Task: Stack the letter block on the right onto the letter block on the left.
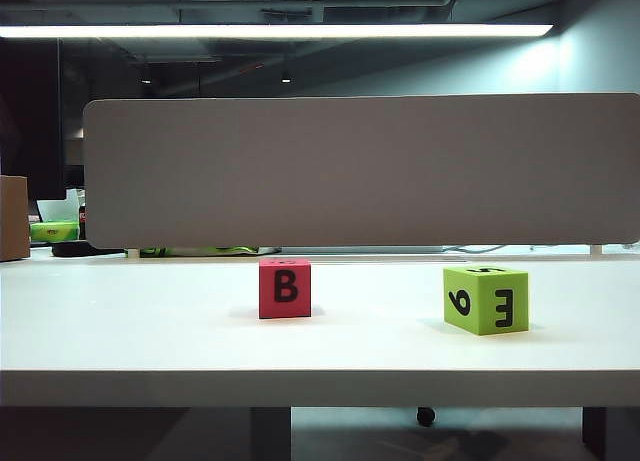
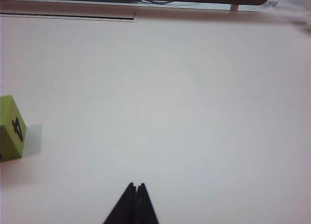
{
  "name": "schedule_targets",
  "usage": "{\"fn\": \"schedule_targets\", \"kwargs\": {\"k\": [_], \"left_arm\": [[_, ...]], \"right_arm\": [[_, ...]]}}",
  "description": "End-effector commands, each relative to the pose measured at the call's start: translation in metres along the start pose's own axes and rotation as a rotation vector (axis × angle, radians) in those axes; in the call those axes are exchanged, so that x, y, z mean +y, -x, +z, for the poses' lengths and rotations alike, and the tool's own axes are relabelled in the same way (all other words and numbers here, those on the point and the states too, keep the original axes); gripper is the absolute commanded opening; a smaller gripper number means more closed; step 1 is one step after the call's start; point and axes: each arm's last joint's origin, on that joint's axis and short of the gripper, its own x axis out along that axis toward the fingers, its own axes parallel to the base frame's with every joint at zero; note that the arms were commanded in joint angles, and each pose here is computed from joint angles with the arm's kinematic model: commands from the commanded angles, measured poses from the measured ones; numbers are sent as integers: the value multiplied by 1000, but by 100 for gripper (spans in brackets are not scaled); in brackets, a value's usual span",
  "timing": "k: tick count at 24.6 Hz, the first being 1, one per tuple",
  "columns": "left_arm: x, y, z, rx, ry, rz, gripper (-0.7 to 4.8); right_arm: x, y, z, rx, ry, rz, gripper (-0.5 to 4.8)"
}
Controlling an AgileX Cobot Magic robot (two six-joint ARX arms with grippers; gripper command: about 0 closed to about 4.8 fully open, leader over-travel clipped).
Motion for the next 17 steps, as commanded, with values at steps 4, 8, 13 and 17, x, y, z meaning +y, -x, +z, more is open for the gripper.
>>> {"fn": "schedule_targets", "kwargs": {"k": [4, 8, 13, 17], "left_arm": [[-2, 0, 2, -9, 6, -53, 26], [-2, 1, 2, -9, 7, -64, 26], [-9, 8, 23, -64, -7, -214, 26], [-20, 30, 70, -209, 5, -450, 26]], "right_arm": [[0, 0, 1, -13, -94, 0, -1], [0, 0, 3, -30, -207, 1, -1], [-2, 15, 38, -124, -481, 27, -2], [-1, 52, 92, -182, -385, 228, -1]]}}
